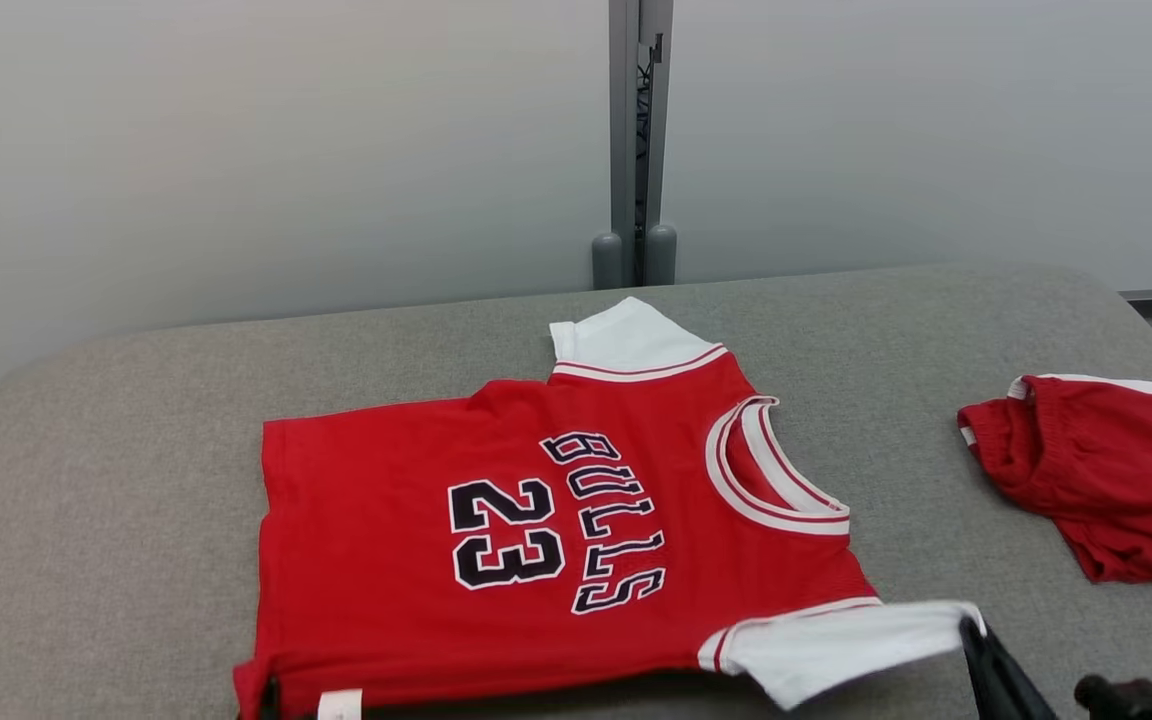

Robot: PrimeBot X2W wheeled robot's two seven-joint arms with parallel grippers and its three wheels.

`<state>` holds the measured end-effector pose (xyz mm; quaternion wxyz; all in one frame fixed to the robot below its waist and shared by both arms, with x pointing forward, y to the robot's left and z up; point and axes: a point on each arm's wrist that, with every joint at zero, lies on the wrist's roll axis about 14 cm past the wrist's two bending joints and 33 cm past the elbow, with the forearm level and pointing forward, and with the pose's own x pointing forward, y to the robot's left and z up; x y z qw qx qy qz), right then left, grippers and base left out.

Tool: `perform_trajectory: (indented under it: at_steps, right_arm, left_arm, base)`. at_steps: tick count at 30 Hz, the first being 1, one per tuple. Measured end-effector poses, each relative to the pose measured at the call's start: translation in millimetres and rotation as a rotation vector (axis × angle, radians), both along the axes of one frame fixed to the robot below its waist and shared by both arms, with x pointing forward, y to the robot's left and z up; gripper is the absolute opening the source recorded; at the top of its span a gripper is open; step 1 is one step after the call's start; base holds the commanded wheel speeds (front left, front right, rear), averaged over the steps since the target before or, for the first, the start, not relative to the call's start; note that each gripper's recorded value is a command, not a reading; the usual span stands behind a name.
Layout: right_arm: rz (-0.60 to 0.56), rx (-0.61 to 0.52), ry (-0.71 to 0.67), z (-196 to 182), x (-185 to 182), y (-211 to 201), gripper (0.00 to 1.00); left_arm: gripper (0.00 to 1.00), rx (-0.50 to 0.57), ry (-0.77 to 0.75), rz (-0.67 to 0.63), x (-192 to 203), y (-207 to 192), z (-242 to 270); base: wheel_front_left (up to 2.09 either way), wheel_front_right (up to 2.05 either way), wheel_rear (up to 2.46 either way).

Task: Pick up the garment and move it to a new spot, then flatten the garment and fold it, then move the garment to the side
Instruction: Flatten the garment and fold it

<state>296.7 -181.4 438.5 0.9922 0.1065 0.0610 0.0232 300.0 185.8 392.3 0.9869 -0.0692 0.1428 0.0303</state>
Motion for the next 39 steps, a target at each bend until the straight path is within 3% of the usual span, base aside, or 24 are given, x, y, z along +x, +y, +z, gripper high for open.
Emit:
perform_trajectory:
  at_steps: [7,13,25,26,27,28,29,34,39]
  right_arm:
    - [0.056,-0.03,-0.122,43,64,12,0.0]
    - [0.131,-0.109,-0.101,41,106,26,0.0]
    - [0.145,-0.139,-0.019,17,163,33,0.0]
    - [0.147,-0.143,-0.006,12,165,33,0.0]
    - [0.143,-0.139,0.0,10,169,34,0.06]
    - [0.142,-0.136,0.001,10,173,34,0.34]
    - [0.141,-0.136,-0.003,11,177,35,1.0]
    - [0.117,-0.138,-0.025,16,186,31,1.0]
    - [0.117,-0.129,0.006,2,165,32,1.0]
  left_arm:
    - [0.0,0.003,-0.083,-0.03,43,-9,26]
    - [0.0,0.015,-0.034,-0.037,63,-11,15]
    - [0.0,0.024,-0.011,-0.035,105,-10,8]
    - [0.15,0.026,-0.013,-0.031,109,-9,9]
    - [0.46,0.031,-0.015,-0.026,112,-8,9]
    - [1.0,0.034,-0.017,-0.021,116,-7,10]
    - [1.0,0.037,-0.019,-0.015,118,-6,10]
    - [1.0,0.042,-0.041,0.012,121,-2,15]
    - [1.0,0.025,-0.005,0.033,99,-3,3]
  base:
    - [0.0,0.0,0.0]
    - [0.0,0.0,0.0]
    - [0.0,0.0,0.0]
    - [0.0,0.0,0.0]
    - [0.0,0.0,0.0]
    - [0.0,0.0,0.0]
    - [0.0,0.0,0.0]
    - [0.0,0.0,0.0]
    - [0.0,0.0,0.0]
